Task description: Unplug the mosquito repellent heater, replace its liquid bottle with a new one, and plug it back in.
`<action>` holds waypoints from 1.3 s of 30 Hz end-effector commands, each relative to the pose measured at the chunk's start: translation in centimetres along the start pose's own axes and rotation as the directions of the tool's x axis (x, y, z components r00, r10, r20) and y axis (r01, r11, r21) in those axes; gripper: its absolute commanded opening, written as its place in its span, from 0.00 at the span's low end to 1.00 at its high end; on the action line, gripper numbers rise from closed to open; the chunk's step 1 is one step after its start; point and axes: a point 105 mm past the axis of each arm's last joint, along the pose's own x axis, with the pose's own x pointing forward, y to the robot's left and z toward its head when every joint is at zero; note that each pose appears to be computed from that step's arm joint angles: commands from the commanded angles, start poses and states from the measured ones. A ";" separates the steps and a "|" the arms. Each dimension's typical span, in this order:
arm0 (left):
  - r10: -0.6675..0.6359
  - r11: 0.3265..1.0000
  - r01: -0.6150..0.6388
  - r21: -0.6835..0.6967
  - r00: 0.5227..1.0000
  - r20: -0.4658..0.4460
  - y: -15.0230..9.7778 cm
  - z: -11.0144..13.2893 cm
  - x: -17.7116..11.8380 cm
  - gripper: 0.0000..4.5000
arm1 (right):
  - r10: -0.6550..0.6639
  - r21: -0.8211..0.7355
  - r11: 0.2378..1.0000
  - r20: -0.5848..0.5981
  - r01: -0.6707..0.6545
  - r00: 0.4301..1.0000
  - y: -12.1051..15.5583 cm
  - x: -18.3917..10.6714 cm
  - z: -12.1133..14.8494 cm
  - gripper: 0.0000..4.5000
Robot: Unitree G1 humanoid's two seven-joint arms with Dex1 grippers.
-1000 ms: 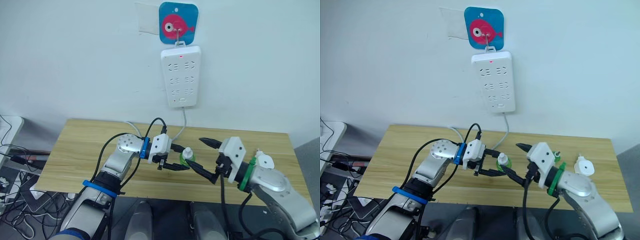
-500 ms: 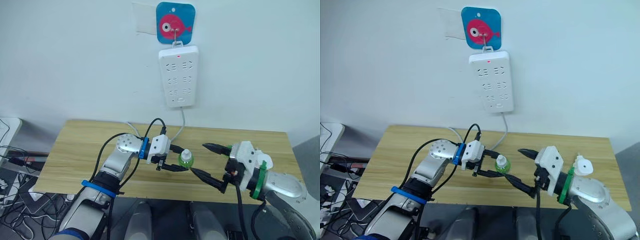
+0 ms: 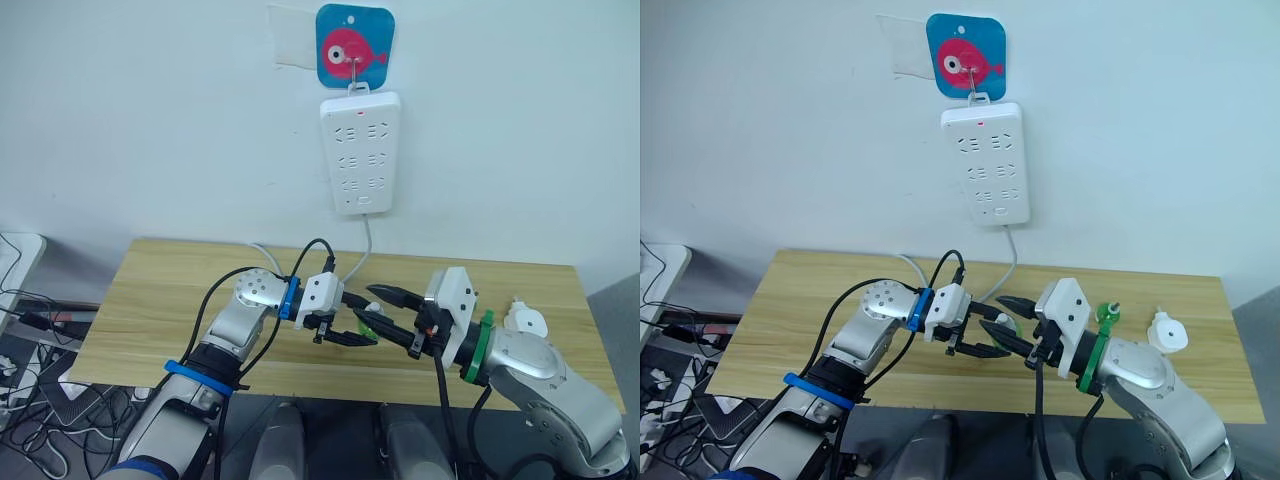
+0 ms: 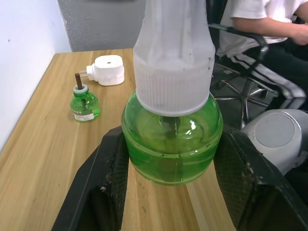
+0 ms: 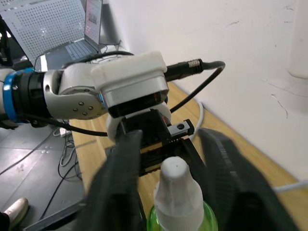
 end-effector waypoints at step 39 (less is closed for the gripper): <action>0.055 0.997 -0.059 -0.039 0.993 -0.107 -2.5 -0.8 -3.7 0.49 | -0.742 0.066 0.668 -0.025 0.742 0.670 -12.4 -1.4 -10.4 0.05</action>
